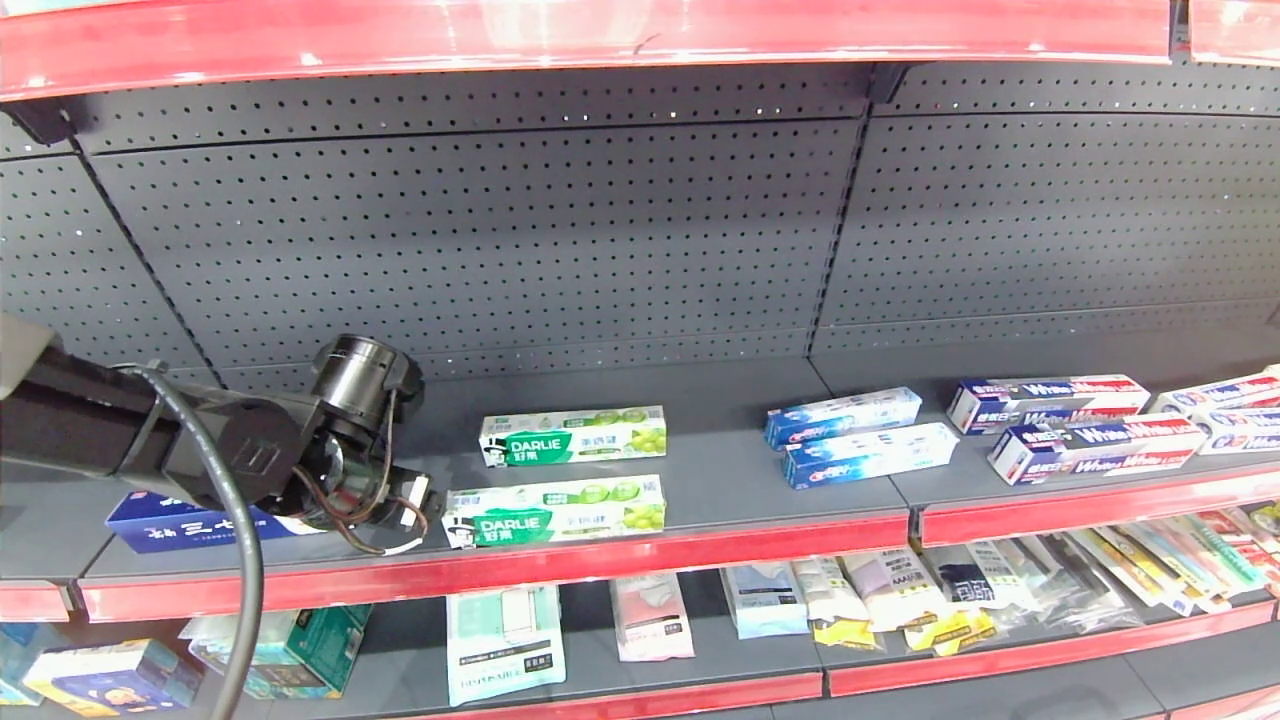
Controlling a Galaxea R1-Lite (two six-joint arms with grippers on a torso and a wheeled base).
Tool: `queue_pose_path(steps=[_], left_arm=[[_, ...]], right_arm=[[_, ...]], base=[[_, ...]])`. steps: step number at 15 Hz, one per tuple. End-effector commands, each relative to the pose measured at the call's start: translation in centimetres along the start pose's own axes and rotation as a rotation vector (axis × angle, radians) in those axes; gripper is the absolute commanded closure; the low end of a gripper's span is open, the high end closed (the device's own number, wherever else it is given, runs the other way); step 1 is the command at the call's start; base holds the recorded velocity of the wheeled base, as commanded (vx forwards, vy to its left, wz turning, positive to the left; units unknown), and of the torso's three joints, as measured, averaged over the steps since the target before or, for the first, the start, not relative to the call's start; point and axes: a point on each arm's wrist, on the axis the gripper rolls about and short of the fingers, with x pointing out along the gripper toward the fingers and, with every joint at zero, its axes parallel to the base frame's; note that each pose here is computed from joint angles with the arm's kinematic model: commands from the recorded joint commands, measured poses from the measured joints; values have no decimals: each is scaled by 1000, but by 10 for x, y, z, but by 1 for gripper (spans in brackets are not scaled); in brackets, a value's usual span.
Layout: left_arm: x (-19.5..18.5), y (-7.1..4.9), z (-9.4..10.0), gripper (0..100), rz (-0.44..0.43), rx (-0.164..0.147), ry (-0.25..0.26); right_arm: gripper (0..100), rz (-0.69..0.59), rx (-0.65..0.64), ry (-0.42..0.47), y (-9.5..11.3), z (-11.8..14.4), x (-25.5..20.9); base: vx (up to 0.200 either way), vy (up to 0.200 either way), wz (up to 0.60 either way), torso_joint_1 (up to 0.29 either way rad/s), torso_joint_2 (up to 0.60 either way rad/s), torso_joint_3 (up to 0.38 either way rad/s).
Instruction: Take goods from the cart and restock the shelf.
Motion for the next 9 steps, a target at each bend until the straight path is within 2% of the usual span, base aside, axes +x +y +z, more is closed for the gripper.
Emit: queue_pose_path(steps=[1, 3, 7, 9], left_arm=[[0, 0, 0, 0, -1, 1, 1], [0, -3, 0, 0, -5, 6, -1], [0, -8, 2, 0, -4, -11, -6], [0, -8, 3, 0, -3, -10, -10]], right_arm=[[0, 0, 0, 1, 0, 0, 0], [0, 0, 0, 1, 0, 0, 0], [0, 0, 0, 1, 0, 0, 0], [0, 0, 0, 1, 0, 0, 0]], base=[[0, 0, 0, 0, 0, 0], [0, 0, 0, 0, 0, 0], [0, 0, 0, 0, 0, 0], [0, 0, 0, 0, 0, 0]])
